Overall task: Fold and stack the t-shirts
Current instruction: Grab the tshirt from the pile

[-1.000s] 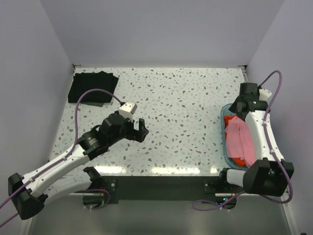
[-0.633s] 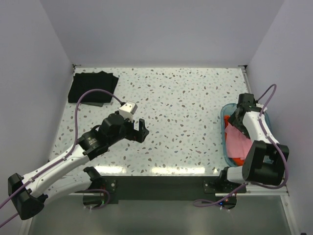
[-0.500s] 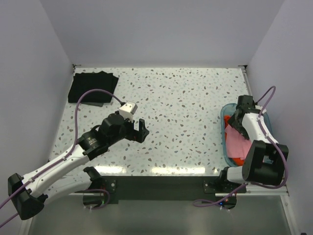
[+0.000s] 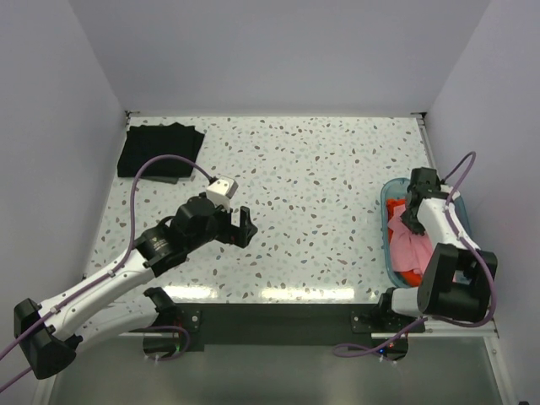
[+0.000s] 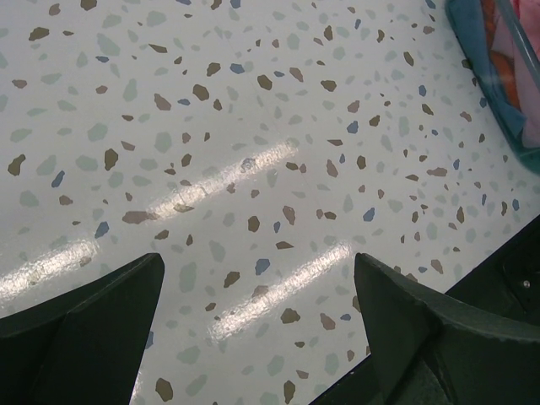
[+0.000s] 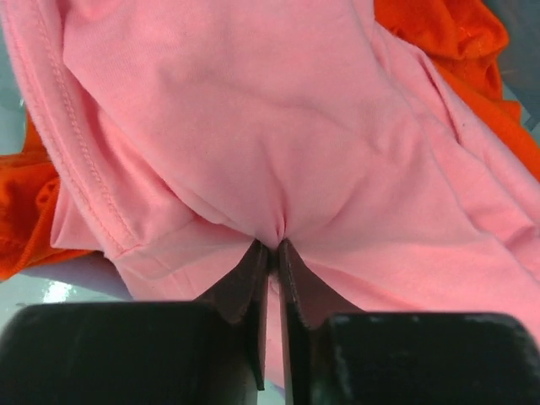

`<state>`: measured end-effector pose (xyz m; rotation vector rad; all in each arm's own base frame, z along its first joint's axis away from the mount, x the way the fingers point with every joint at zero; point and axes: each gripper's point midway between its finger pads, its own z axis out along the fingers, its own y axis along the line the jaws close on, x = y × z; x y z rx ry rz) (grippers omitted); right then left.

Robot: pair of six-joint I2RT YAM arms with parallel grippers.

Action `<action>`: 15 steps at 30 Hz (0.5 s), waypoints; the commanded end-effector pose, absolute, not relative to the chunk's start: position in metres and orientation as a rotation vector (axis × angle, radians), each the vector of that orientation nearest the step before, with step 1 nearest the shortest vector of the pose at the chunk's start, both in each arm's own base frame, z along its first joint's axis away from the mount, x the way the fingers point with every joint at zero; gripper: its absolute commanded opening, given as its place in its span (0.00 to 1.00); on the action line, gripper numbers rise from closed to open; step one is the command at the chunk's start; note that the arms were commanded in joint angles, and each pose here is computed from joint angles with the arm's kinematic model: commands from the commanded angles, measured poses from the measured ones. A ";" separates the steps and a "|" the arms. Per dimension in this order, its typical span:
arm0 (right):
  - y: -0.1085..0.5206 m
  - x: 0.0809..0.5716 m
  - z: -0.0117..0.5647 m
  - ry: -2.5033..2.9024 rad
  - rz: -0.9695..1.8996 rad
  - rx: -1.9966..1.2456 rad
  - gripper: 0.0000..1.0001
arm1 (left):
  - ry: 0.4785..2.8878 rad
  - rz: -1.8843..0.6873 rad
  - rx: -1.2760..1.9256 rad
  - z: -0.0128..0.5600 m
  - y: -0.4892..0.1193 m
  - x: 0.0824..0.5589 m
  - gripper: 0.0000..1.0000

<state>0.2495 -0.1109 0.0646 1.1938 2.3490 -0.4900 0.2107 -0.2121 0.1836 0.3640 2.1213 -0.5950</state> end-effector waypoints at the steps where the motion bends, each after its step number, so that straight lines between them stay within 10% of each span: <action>1: -0.120 0.273 0.117 2.214 -0.452 1.168 0.04 | 2.103 -0.599 0.380 0.187 -0.213 0.212 1.00; 15: -0.082 0.304 0.337 1.906 -0.042 0.833 0.00 | 2.104 -0.570 0.361 0.188 -0.209 0.215 1.00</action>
